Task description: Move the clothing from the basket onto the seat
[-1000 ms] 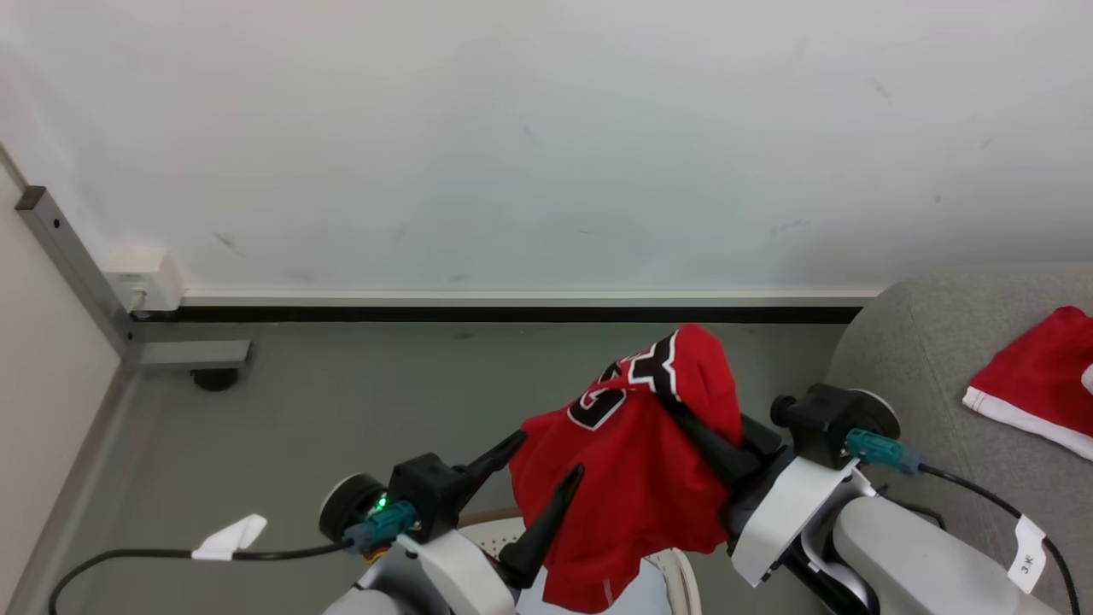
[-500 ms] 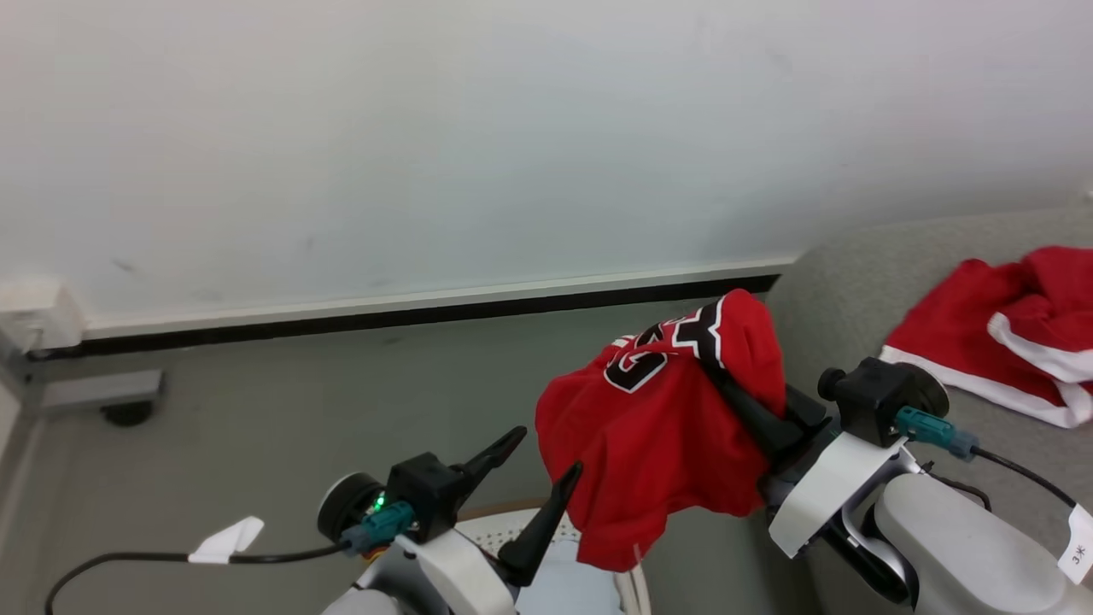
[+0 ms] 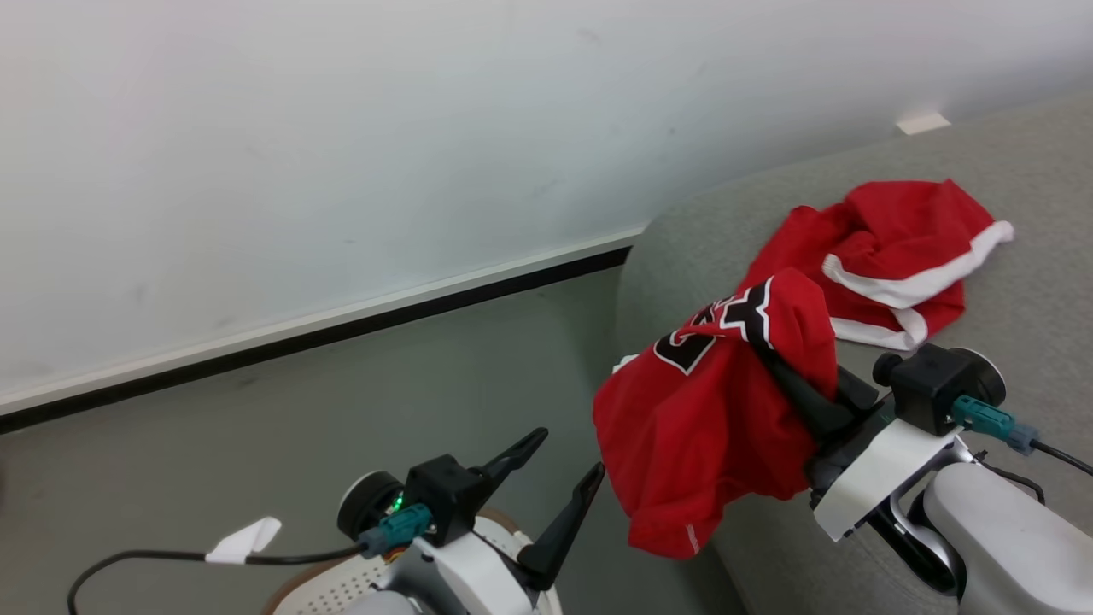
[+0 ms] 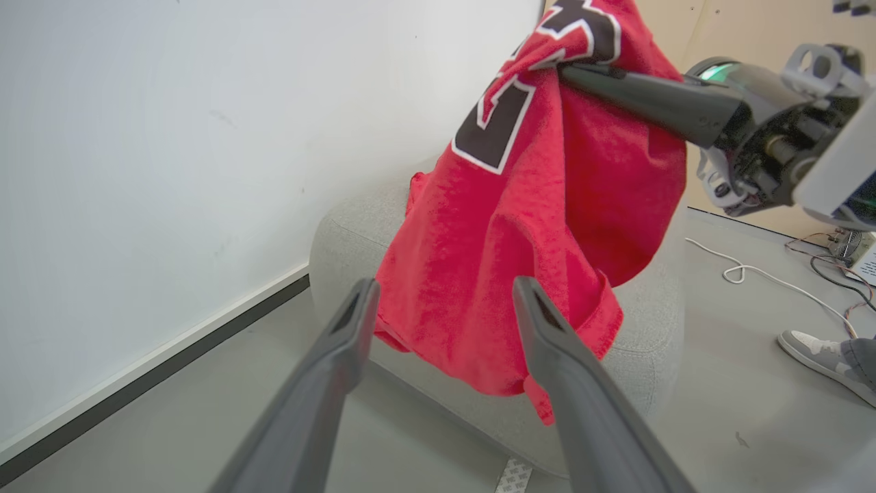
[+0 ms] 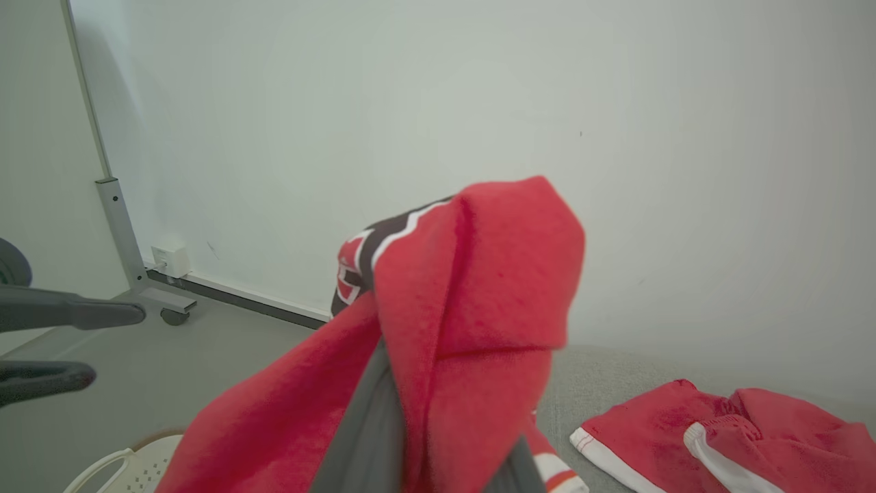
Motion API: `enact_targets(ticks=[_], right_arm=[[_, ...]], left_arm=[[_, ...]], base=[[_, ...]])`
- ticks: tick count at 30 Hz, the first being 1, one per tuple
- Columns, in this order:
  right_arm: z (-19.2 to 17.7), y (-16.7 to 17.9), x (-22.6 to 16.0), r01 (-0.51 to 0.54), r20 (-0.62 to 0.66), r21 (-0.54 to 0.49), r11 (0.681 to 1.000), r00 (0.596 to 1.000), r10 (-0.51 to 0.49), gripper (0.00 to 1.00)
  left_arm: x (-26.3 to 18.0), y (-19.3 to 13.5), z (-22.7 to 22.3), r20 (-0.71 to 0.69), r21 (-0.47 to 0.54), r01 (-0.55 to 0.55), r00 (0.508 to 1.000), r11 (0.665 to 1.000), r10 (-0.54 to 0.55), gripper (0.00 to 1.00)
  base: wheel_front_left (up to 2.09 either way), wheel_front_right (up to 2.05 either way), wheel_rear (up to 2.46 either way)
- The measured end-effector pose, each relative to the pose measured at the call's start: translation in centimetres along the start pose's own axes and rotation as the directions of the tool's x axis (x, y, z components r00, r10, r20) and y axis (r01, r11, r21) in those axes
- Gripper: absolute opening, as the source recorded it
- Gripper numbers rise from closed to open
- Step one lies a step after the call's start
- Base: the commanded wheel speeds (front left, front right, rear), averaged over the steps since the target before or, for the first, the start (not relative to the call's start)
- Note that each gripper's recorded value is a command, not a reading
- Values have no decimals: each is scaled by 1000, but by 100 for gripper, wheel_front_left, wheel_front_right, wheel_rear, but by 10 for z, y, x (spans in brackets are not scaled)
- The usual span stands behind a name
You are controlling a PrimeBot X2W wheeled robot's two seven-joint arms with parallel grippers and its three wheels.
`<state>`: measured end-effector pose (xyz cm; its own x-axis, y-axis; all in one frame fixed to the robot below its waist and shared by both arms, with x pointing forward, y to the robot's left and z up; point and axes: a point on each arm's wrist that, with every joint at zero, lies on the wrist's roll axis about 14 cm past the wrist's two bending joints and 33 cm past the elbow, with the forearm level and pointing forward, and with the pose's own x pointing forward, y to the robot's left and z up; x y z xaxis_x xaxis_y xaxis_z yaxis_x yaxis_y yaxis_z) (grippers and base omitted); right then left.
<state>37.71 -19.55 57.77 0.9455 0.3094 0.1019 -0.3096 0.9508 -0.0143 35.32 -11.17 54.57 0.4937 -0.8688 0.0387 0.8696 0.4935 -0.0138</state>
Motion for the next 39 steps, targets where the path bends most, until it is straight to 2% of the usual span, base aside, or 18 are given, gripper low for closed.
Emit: enact_targets(ticks=[6, 11, 15, 21, 24, 28, 32, 35, 36, 39], right_arm=[[0, -24, -22, 77, -9, -14, 997, 997, -77, 0], [0, -34, -26, 110, -5, -10, 994, 994, -110, 0], [8, -57, -23, 169, 20, -15, 985, 985, -169, 0], [22, -100, 0, 283, 77, -32, 959, 957, -280, 0], [38, -127, 18, 328, 111, -117, 937, 942, -316, 0], [69, -160, 53, 388, 199, -165, 907, 913, -355, 0], [112, -205, 79, 491, 301, -187, 851, 853, -426, 0], [127, -242, 86, 572, 331, -235, 786, 808, -488, 0], [117, -267, 85, 620, 304, -275, 735, 781, -545, 0], [81, -298, 79, 674, 233, -314, 668, 737, -635, 0]], left_arm=[[14, -18, -4, -5, -16, 70, 997, 997, -70, 100], [18, -20, -7, -6, -25, 86, 996, 996, -86, 100], [22, -17, -7, -1, -31, 94, 996, 995, -94, 100], [26, 6, -20, -15, -57, 84, 996, 995, -85, 100], [27, 21, -27, -20, -68, 73, 997, 995, -75, 100], [30, 48, -37, -19, -86, 42, 999, 995, -43, 100], [30, 76, -55, -31, -100, 12, 999, 995, -15, 100], [31, 92, -68, -31, -117, 4, 999, 993, -8, 100], [30, 104, -78, -37, -119, -8, 999, 993, 3, 100], [29, 117, -93, -43, -134, -27, 999, 991, 21, 100]], base=[[0, 0, 0], [0, 0, 0], [0, 0, 0], [0, 0, 0], [0, 0, 0], [0, 0, 0], [0, 0, 0], [0, 0, 0], [0, 0, 0], [0, 0, 0]])
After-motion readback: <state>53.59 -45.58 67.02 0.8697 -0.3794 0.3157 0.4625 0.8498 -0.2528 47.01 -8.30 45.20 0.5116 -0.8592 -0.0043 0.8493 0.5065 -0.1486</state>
